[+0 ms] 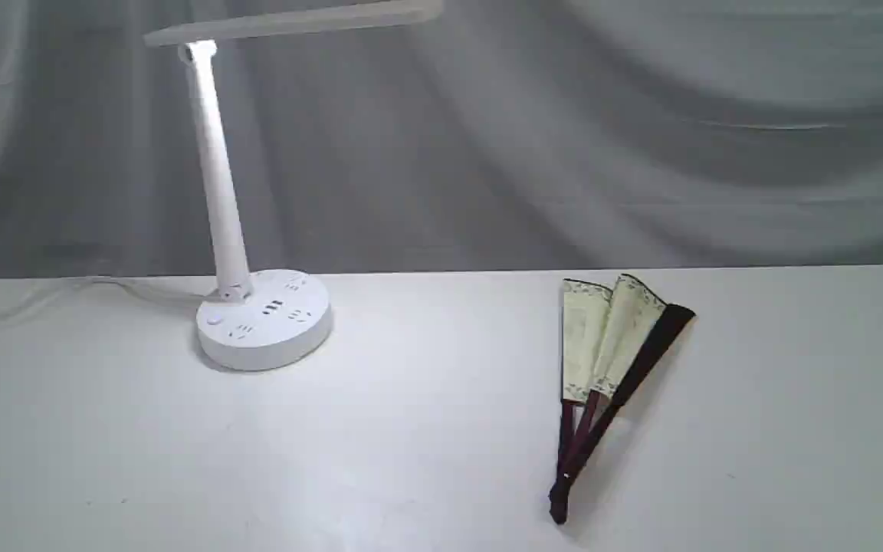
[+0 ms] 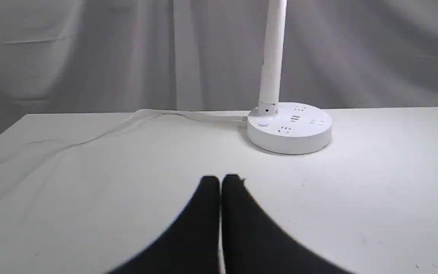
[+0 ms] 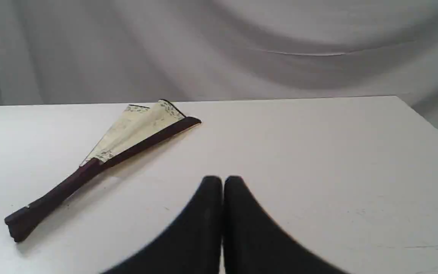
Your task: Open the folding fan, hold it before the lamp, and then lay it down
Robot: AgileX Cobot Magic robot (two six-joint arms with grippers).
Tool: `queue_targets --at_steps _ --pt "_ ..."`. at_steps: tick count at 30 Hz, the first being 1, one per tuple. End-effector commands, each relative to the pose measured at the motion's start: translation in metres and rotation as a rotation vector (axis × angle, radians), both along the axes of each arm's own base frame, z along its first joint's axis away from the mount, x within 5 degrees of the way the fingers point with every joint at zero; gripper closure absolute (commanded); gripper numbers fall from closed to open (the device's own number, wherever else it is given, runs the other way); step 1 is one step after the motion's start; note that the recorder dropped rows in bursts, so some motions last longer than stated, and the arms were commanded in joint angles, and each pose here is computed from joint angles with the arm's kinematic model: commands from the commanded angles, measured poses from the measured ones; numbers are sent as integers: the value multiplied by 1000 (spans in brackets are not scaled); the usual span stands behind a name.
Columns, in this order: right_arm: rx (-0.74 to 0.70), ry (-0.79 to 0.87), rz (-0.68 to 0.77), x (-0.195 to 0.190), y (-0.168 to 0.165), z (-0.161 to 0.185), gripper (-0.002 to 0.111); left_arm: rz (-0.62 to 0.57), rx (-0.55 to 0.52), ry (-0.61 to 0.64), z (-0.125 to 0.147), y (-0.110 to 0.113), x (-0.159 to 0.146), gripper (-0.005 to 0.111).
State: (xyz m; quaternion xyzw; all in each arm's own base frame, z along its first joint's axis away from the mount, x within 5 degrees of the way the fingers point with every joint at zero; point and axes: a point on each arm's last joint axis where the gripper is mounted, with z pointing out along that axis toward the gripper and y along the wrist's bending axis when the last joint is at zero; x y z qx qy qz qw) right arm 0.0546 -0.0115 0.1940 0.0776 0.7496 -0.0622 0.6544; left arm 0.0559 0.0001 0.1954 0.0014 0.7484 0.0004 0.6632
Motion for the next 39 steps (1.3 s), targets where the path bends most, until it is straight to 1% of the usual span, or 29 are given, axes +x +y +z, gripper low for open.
queue_targets --at_steps 1,14,15,19,25,26,28,30,33,34,36,39 --pt "9 -12 -7 0 0 0 108 -4 -2 -6 -1 0 0 107" --pt "7 -21 -7 0 0 1 108 -4 -2 -8 0 0 0 107" --pt "5 -33 -6 0 0 2 108 -4 -2 -24 1 0 0 107" --pt "68 -113 2 1 1 8 108 -7 -29 -107 9 -1 1 107" --pt "98 -247 5 1 1 19 108 -6 -129 -227 20 0 0 107" --pt "103 -264 5 0 1 21 108 -4 -155 -248 22 0 0 107" --pt "100 -328 4 0 1 26 108 -1 -240 -286 25 1 -1 107" --pt "103 -352 3 -1 0 28 108 1 -313 -285 25 1 -1 107" --pt "114 -345 6 -2 1 36 108 -3 -341 -252 26 0 -1 107" --pt "115 -339 8 -3 1 40 108 -8 -344 -248 30 0 -2 107" --pt "118 -323 14 -6 3 53 108 -20 -387 -250 42 -1 -5 107" --pt "122 -297 22 -13 5 70 108 -45 -392 -248 66 -3 -12 107"
